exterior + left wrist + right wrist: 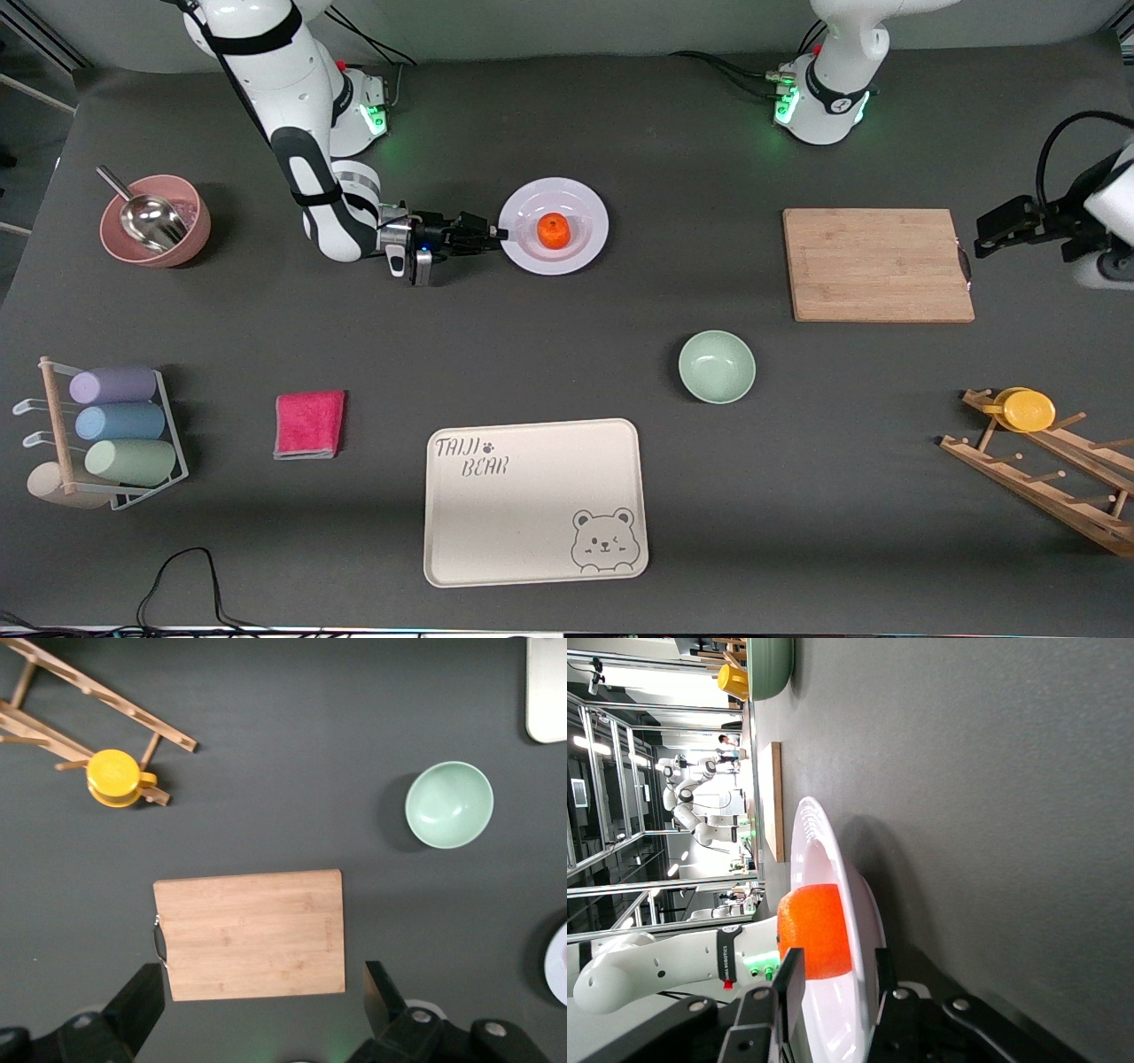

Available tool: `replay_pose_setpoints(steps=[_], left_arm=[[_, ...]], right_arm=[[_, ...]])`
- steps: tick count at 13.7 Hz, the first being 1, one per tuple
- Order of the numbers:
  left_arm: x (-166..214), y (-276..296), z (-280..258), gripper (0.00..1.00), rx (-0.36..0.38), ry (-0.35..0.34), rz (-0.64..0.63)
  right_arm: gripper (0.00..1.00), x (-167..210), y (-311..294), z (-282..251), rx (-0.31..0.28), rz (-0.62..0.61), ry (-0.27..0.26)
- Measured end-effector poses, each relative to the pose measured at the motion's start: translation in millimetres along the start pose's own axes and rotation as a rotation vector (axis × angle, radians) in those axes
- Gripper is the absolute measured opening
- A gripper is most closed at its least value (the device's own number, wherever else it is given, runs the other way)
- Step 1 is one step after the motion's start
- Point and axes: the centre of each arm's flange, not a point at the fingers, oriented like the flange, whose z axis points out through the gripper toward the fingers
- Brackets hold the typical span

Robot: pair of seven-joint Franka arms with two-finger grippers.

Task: Place orange and plate with both arms
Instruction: 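Grip the plate rim with the right gripper while the left gripper withdraws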

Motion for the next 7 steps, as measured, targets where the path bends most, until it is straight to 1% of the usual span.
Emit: replay_pose_setpoints(steps=[1,3,4,5,6,7], left_arm=[[-15,-1,0,1.00,0.007,0.022,-0.006],[-47,4,1,1.00,0.020,0.037,-0.006],[-61,7,0,1.00,0.025,0.039,-0.004],[-74,10,-2,1.00,0.029,0.043,-0.002],[-82,12,-3,1.00,0.032,0.043,0.000],[-87,13,-2,1.00,0.033,0.039,0.002]], right_arm=[[0.39,-1,0,1,0.000,-0.004,-0.002],[0.39,-2,0,4,0.001,-0.009,-0.008],[0.33,-3,0,5,0.002,-0.010,-0.011],[0.33,-4,0,7,0.003,-0.015,-0.014],[0.26,-4,0,7,0.002,-0.024,-0.015],[0.15,-4,0,7,0.002,-0.032,-0.013]])
